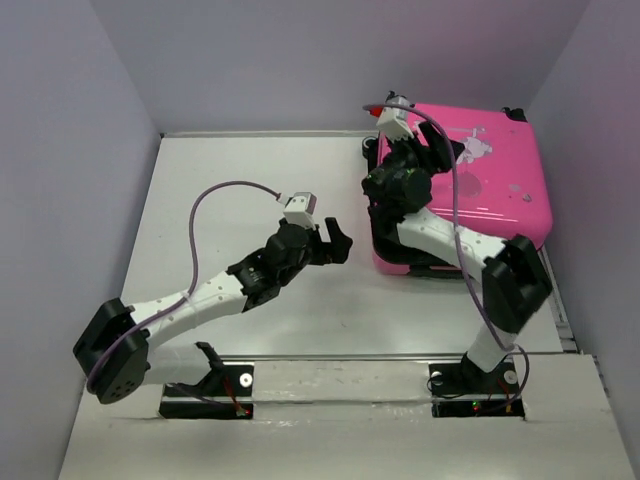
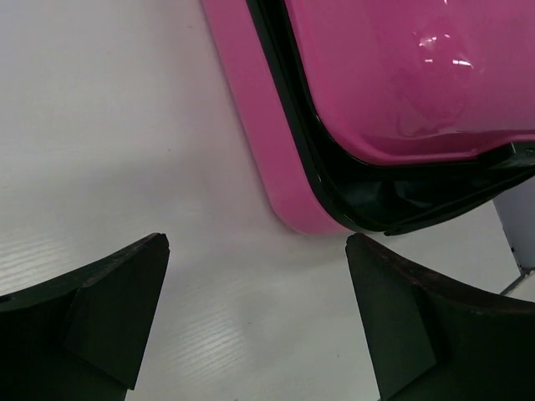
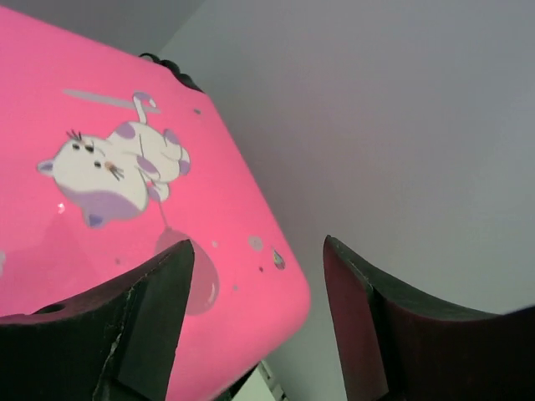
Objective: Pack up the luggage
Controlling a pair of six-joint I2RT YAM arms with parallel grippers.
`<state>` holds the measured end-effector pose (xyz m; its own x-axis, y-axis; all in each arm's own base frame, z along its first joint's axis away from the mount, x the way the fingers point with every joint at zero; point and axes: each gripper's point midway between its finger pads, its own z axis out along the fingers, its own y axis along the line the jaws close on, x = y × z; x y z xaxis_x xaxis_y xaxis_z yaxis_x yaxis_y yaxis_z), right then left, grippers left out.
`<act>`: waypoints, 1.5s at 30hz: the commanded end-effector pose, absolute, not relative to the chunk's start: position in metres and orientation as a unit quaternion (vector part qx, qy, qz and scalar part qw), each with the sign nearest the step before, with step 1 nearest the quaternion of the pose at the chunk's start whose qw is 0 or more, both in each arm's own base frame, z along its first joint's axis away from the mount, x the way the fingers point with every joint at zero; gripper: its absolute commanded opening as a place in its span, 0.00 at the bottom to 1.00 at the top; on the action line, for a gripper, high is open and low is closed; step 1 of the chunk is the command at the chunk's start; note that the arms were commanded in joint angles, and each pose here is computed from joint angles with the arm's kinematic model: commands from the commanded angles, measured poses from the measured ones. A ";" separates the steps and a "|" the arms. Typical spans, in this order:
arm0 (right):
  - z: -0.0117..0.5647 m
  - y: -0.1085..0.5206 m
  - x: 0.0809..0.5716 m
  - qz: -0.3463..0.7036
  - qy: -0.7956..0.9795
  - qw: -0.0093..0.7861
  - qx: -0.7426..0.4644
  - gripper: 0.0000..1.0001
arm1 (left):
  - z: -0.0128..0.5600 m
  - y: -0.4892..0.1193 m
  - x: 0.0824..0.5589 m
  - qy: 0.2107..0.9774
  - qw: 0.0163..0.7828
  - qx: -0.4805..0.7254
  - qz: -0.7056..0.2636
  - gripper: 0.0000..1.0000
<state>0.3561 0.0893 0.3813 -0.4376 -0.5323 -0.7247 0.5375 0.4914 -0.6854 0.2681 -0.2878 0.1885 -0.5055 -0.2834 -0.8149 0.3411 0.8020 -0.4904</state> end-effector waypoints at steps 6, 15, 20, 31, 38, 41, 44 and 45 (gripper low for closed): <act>0.518 0.150 0.390 -0.305 0.544 0.758 0.191 0.83 | 0.250 -0.298 0.275 0.758 0.531 -0.008 -0.380 0.99; 0.557 0.281 0.402 0.220 0.618 0.751 -0.076 0.94 | 0.253 -0.282 0.262 0.744 0.529 0.017 -0.407 0.99; 0.438 0.090 0.456 -0.023 0.754 0.645 0.126 0.65 | 0.243 -0.292 0.247 0.747 0.502 0.049 -0.432 0.99; 0.299 -0.177 0.367 -0.038 0.738 0.536 0.408 0.91 | 0.212 -0.307 0.220 0.753 0.455 0.101 -0.465 0.99; 0.247 -0.142 0.399 0.097 0.793 0.494 0.343 1.00 | 0.188 -0.305 0.212 0.763 0.438 0.104 -0.464 0.99; 0.228 -0.102 0.413 0.217 0.808 0.461 0.296 1.00 | 0.178 -0.307 0.212 0.769 0.429 0.106 -0.462 0.99; 0.205 -0.074 0.416 0.231 0.826 0.432 0.278 1.00 | 0.173 -0.305 0.212 0.772 0.429 0.107 -0.456 0.99; 0.194 -0.068 0.415 0.231 0.834 0.419 0.274 1.00 | 0.174 -0.304 0.213 0.771 0.433 0.105 -0.454 0.99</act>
